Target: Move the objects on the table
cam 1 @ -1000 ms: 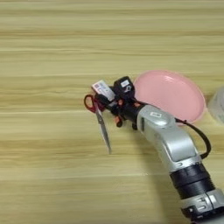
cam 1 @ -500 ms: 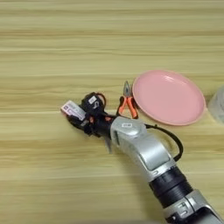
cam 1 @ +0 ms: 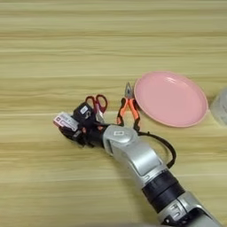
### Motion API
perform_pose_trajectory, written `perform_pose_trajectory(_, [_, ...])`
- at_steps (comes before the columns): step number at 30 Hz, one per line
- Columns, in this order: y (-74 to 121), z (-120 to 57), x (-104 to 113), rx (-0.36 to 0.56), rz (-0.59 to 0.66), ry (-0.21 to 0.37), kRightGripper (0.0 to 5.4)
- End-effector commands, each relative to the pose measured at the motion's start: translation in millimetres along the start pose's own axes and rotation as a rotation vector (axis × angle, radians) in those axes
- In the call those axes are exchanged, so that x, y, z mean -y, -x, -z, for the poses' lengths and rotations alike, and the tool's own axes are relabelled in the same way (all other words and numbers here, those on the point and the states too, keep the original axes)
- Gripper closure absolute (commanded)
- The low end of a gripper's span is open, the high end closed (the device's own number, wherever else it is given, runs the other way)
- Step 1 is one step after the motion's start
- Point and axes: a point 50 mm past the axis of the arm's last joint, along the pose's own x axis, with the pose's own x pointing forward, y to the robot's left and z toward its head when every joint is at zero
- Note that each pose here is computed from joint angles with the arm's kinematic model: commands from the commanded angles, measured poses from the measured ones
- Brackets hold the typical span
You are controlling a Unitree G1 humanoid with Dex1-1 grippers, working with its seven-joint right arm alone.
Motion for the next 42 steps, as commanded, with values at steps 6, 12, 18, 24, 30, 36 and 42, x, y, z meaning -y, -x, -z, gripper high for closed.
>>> perform_pose_trajectory(6, [9.3, -38.9, 9, 0.179, 0.091, 0.084, 2.03])
perform_pose_trajectory(12, [24.7, -54.7, 12, 0.285, 0.134, 0.048, 1.39])
perform_pose_trajectory(18, [32.0, -60.8, 27, 0.364, 0.209, -0.018, 0.64])
perform_pose_trajectory(24, [32.9, -47.4, 57, 0.406, 0.413, -0.127, 0.05])
perform_pose_trajectory(30, [30.1, -39.3, 58, 0.421, 0.459, -0.174, 0.05])
perform_pose_trajectory(36, [23.5, -34.2, 58, 0.404, 0.453, -0.215, 0.05])
perform_pose_trajectory(42, [25.6, -28.6, 73, 0.377, 0.552, -0.227, 0.05])
